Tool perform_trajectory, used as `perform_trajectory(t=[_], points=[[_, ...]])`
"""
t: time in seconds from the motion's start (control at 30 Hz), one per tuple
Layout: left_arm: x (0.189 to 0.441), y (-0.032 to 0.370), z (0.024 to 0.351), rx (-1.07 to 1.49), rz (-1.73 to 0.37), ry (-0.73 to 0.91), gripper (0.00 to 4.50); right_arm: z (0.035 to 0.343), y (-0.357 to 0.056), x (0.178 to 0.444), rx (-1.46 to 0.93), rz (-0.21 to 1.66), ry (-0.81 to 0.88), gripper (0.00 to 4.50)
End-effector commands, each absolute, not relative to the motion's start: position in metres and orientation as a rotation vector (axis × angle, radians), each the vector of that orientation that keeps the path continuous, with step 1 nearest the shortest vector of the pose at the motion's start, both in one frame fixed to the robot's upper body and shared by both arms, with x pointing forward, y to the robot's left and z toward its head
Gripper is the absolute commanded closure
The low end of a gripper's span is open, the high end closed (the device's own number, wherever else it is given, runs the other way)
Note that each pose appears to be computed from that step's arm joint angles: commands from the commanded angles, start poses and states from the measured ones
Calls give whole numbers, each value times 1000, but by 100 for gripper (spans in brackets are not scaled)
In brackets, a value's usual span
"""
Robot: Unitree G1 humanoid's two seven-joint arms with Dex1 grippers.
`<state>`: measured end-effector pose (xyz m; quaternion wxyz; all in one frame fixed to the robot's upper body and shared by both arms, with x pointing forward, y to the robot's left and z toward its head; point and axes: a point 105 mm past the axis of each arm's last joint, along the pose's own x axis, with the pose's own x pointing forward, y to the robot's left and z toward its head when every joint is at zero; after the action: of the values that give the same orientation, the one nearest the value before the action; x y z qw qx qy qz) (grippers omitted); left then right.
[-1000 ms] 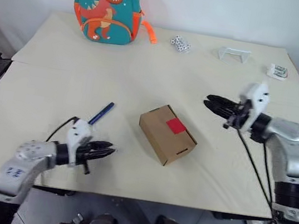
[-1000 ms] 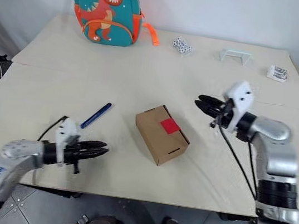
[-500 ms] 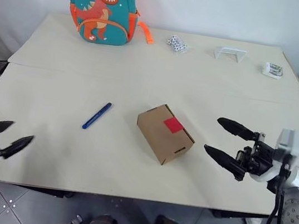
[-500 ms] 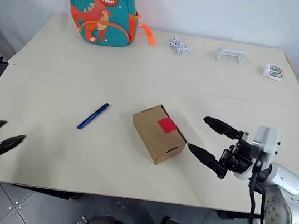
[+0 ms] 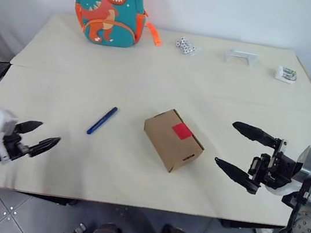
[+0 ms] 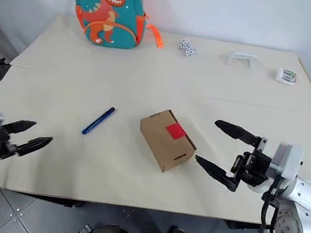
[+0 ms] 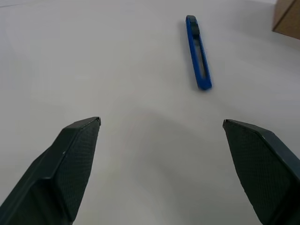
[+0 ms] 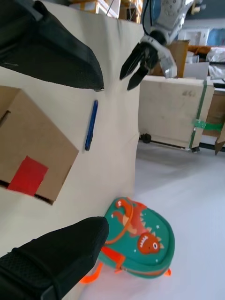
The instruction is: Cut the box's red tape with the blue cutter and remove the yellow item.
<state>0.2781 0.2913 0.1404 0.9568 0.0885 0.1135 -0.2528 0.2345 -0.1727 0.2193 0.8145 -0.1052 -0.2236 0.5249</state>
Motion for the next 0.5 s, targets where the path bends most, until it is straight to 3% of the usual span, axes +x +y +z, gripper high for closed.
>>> perform_trajectory(t=[0.03, 0.13, 0.27, 0.5], points=[[303, 246, 136, 246, -557, 269, 6, 226, -174, 233, -239, 1109, -492, 0], [323, 220, 126, 253, -550, 293, 6, 225, -170, 231, -222, 1111, -487, 0], [339, 220, 122, 301, -455, 295, 6, 224, -166, 226, -214, 1109, -485, 0], [343, 222, 122, 308, -422, 283, 6, 223, -163, 223, -203, 1094, -474, 0]])
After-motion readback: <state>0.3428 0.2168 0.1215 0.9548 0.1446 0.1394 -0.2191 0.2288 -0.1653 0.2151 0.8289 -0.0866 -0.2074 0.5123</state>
